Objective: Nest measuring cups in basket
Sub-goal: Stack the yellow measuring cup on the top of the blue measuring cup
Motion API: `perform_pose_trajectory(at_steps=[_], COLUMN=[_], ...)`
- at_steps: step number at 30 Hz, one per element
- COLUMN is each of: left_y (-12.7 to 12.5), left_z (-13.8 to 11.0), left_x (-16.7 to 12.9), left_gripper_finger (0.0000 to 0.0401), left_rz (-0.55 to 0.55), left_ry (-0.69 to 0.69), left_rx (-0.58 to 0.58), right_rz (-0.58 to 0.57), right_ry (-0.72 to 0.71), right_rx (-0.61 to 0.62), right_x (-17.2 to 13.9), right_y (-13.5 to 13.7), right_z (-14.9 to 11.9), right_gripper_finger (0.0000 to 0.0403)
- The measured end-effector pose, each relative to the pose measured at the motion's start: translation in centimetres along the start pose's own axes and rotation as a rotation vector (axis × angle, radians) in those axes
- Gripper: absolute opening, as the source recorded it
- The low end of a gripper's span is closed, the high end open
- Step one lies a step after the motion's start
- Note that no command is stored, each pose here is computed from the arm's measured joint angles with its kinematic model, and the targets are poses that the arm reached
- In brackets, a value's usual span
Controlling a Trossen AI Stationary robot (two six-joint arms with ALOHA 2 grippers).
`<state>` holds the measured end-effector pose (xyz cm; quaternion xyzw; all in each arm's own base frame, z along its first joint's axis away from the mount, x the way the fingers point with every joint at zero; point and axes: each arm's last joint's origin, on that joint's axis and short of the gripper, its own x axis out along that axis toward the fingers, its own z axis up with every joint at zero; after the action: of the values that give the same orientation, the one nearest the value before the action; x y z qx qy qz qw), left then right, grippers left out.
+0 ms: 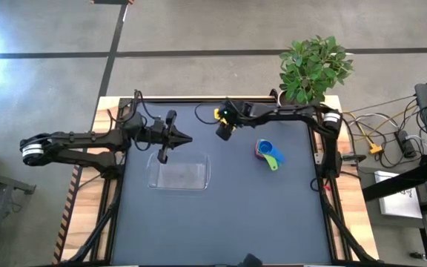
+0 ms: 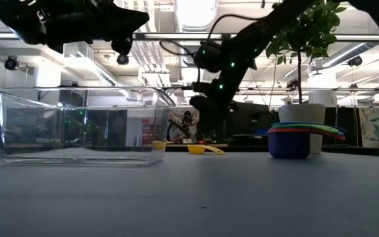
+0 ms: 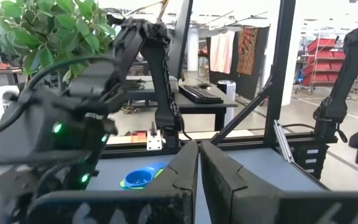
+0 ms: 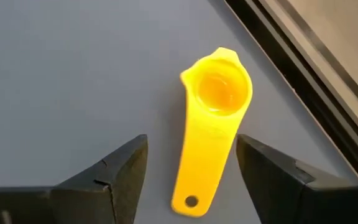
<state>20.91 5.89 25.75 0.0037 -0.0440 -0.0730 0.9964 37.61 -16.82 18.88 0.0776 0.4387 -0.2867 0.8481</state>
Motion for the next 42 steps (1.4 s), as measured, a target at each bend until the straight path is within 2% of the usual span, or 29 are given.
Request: perform_pose_trajectory(at_steps=[8, 12, 23, 30, 36, 42], left_y=[0.0, 0.0, 0.0, 0.0, 0.0, 0.0], left_z=[0.1, 0.1, 0.0, 0.0, 0.0, 0.0], left_x=[0.0, 0.0, 0.0, 0.0, 0.0, 0.0], left_gripper_finger=[0.0002, 0.0002, 0.0002, 0.0002, 0.0002, 0.0002], left_rz=[0.0, 0.0, 0.0, 0.0, 0.0, 0.0], left_ry=[-0.003, -0.003, -0.002, -0.001, -0.001, -0.001], left_rx=[0.003, 0.013, 0.015, 0.016, 0.015, 0.016], right_rz=[-0.03, 0.015, -0.003, 0.002, 0.017, 0.024], right_ry=[0.059, 0.074, 0.078, 0.08, 0.083, 0.092], right_rx=[0.045, 0.042, 0.032, 0.009, 0.011, 0.011], right_x=[2.4, 3.3, 5.1, 5.1, 5.0, 4.9], right_y=[-2.6, -2.6, -2.7, -2.8, -2.9, -3.0], right_z=[-0.7, -1.1, -1.7, -1.7, -1.6, -1.7], right_gripper_finger=[0.0248, 0.0248, 0.0243, 0.0213, 0.0142, 0.0142])
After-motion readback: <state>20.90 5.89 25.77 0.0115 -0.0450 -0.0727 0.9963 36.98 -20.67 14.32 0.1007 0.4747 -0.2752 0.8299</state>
